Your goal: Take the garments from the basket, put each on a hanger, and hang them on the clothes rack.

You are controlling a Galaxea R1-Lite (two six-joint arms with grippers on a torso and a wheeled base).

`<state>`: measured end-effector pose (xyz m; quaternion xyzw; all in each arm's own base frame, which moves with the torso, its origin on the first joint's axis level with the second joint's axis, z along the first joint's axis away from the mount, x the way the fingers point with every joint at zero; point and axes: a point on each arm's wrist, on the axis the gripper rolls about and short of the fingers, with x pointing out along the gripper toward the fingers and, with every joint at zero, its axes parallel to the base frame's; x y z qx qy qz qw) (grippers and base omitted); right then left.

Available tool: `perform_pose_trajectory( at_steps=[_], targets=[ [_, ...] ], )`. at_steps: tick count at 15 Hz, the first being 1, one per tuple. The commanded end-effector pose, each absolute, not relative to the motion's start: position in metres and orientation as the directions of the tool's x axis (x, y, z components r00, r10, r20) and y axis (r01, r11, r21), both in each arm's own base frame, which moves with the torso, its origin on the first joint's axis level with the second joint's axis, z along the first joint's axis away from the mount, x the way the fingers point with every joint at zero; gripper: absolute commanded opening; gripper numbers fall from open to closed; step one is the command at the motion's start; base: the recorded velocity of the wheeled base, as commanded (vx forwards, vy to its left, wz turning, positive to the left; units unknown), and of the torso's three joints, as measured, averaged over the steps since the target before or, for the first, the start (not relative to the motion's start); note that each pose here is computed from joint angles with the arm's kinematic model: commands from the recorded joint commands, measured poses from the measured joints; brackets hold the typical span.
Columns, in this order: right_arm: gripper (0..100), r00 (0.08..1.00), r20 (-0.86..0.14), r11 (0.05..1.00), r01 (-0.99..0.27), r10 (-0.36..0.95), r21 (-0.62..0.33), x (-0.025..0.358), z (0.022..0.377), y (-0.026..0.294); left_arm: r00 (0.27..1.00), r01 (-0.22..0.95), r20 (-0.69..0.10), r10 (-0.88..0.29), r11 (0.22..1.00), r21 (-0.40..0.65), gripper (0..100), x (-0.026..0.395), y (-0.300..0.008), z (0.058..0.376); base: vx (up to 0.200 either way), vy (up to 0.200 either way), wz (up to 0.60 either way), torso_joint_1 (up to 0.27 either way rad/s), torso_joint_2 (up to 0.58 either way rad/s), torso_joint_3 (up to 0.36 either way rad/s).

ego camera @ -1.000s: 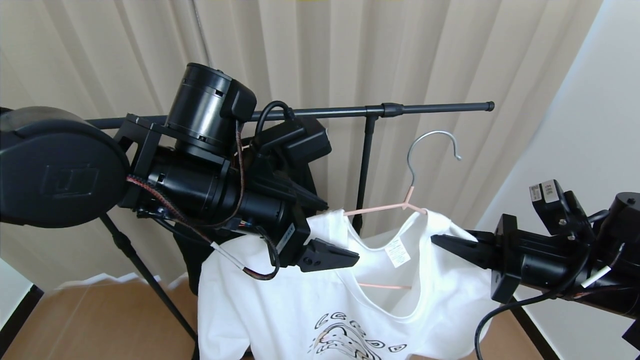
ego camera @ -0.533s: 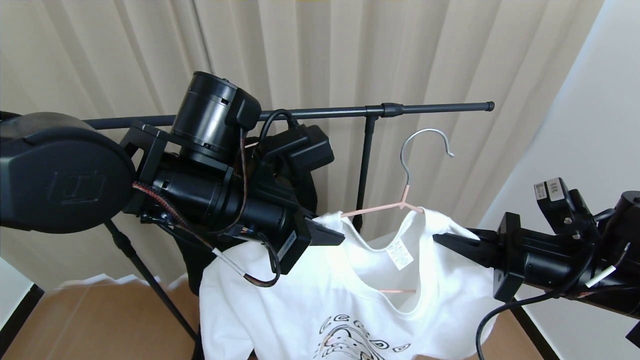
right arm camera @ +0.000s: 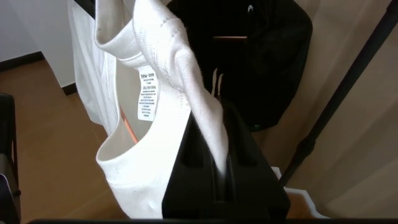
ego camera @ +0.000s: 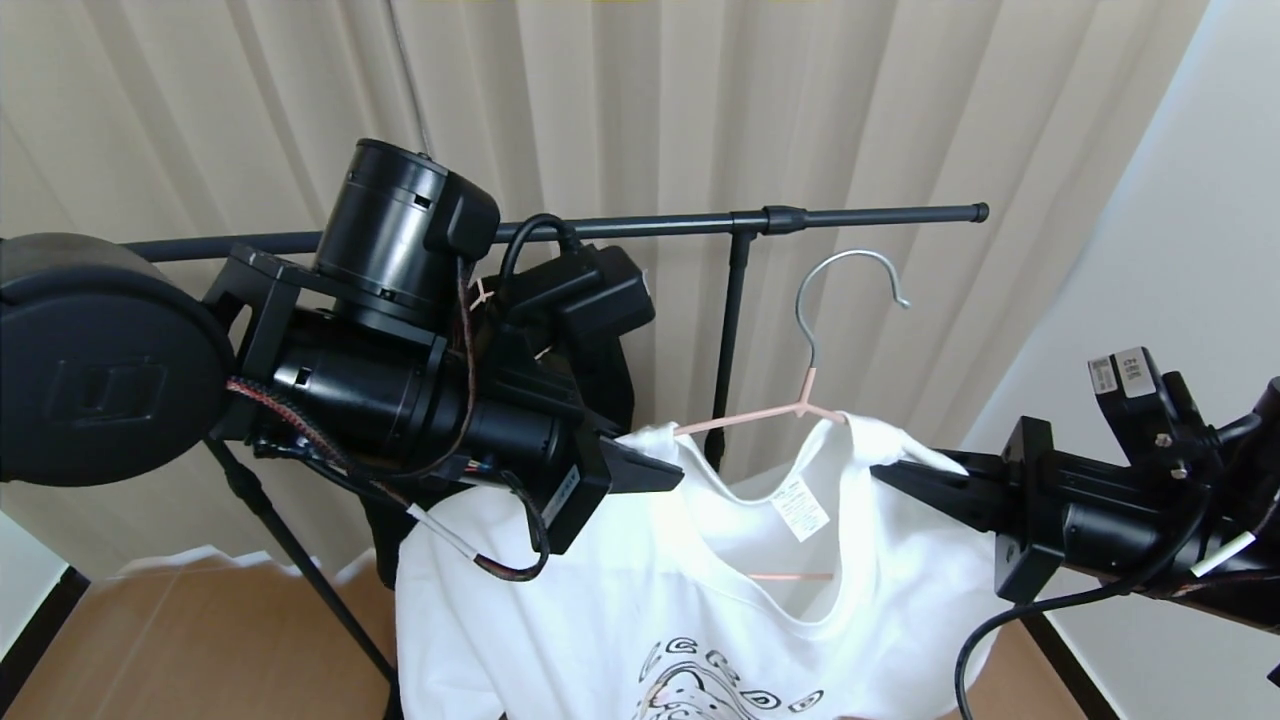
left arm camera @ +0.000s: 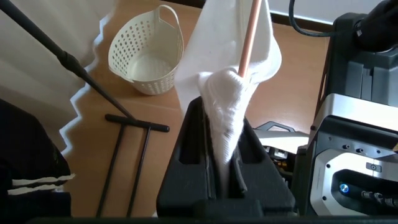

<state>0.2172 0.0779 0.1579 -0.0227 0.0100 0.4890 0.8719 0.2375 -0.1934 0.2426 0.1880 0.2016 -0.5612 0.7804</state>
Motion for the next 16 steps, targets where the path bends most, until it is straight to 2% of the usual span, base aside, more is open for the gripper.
perform_pose_trajectory(
  at_steps=[1,2,3,6,7,16],
  targets=[
    [0,0.522,-0.037,0.521,-0.853,0.852,-0.032,0.217,0.159,0.078,0.299,0.950,-0.513,-0.805,0.304,0.077,0,0.234,-0.191,0.246,0.000,0.000,0.00,0.000,0.00,0.000],
    [0,0.522,-0.038,0.521,-0.853,0.852,-0.031,0.216,0.158,0.077,0.300,0.950,-0.511,-0.805,0.304,0.078,0,0.234,-0.190,0.246,0.000,0.000,0.00,0.000,0.00,0.000],
    [100,0.522,-0.038,0.521,-0.853,0.852,-0.031,0.216,0.158,0.077,0.304,0.949,-0.504,-0.808,0.304,0.084,0,0.234,-0.191,0.245,0.000,0.000,0.00,0.000,0.00,0.000],
    [100,0.524,-0.040,0.523,-0.852,0.851,-0.030,0.217,0.158,0.077,0.319,0.945,-0.486,-0.814,0.312,0.098,0,0.236,-0.190,0.244,0.000,0.000,0.00,0.000,0.00,0.000],
    [100,0.542,-0.034,0.541,-0.840,0.840,-0.036,0.219,0.160,0.073,0.355,0.934,-0.446,-0.822,0.334,0.127,0,0.236,-0.183,0.245,0.000,0.000,0.00,0.000,0.00,0.000],
    [100,0.626,-0.022,0.624,-0.780,0.780,-0.049,0.233,0.164,0.052,0.469,0.882,-0.299,-0.831,0.419,0.216,0,0.216,-0.146,0.249,0.000,0.000,0.00,0.000,0.00,0.000]
  ],
)
